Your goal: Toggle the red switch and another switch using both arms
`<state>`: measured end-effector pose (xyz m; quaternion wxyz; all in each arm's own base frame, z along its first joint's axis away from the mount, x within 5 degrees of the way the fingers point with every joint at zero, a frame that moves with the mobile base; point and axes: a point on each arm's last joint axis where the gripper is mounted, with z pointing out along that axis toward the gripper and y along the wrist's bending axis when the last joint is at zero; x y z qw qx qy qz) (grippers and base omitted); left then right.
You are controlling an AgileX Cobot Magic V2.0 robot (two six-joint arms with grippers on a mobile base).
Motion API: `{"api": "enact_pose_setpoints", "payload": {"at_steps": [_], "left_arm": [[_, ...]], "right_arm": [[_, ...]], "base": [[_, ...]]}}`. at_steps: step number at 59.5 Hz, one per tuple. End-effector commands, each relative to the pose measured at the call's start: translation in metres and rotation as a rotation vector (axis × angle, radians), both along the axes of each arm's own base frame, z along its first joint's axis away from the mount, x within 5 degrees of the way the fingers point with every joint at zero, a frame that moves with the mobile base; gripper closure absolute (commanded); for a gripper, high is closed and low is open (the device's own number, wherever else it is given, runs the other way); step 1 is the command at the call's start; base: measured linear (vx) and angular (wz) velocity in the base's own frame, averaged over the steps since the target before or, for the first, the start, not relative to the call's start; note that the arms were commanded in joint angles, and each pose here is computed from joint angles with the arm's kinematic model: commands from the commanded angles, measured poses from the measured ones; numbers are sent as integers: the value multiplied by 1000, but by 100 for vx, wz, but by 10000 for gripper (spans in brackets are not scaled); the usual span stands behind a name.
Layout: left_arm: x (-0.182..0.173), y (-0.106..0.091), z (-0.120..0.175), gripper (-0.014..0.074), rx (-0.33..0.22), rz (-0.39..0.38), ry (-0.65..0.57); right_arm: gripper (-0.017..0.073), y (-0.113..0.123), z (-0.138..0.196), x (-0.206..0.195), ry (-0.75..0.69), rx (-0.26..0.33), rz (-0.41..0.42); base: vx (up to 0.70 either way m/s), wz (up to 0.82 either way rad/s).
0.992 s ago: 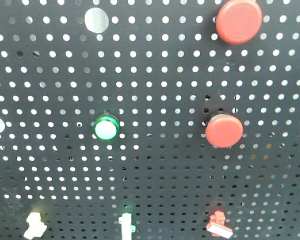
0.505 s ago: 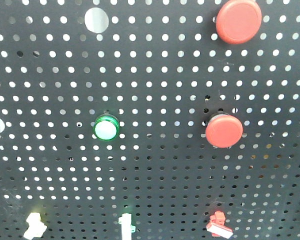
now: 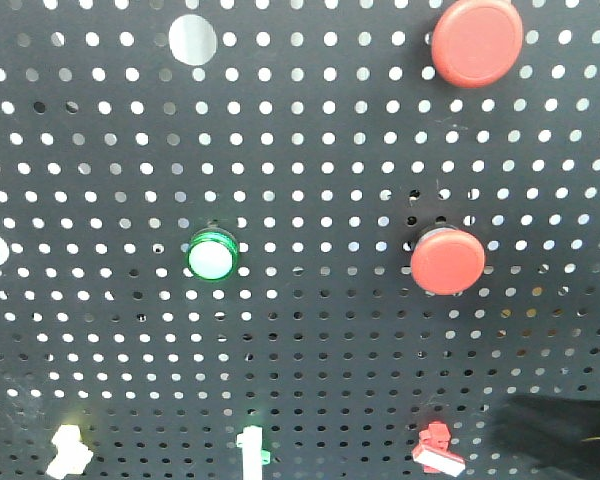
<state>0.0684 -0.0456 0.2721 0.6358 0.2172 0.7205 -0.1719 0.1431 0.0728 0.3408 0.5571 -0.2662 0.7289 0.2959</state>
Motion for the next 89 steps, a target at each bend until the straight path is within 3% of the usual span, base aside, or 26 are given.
{"api": "enact_pose_setpoints", "payload": {"at_steps": [1, 21, 31, 48, 70, 81, 89], "left_arm": [[2, 2, 12, 591, -46, 27, -30], [2, 1, 10, 591, -43, 25, -23], [2, 2, 10, 591, -44, 28, -25], [2, 2, 10, 591, -44, 28, -25], [2, 2, 10, 591, -44, 31, -26], [2, 2, 10, 591, -45, 31, -27], [2, 2, 10, 591, -45, 32, -28]], "right_arm": [[566, 9, 12, 5, -40, 37, -4], [566, 40, -4, 18, -8, -16, 8], [566, 36, -4, 24, -20, -25, -60], [566, 36, -9, 29, 9, -20, -92], [566, 41, -59, 26, 225, -51, -40], [566, 41, -69, 22, 257, -64, -28], [566, 35, -59, 17, 197, -49, -59]], "base": [[0, 0], [0, 0], [0, 0], [0, 0], [0, 0], [0, 0], [0, 0]]}}
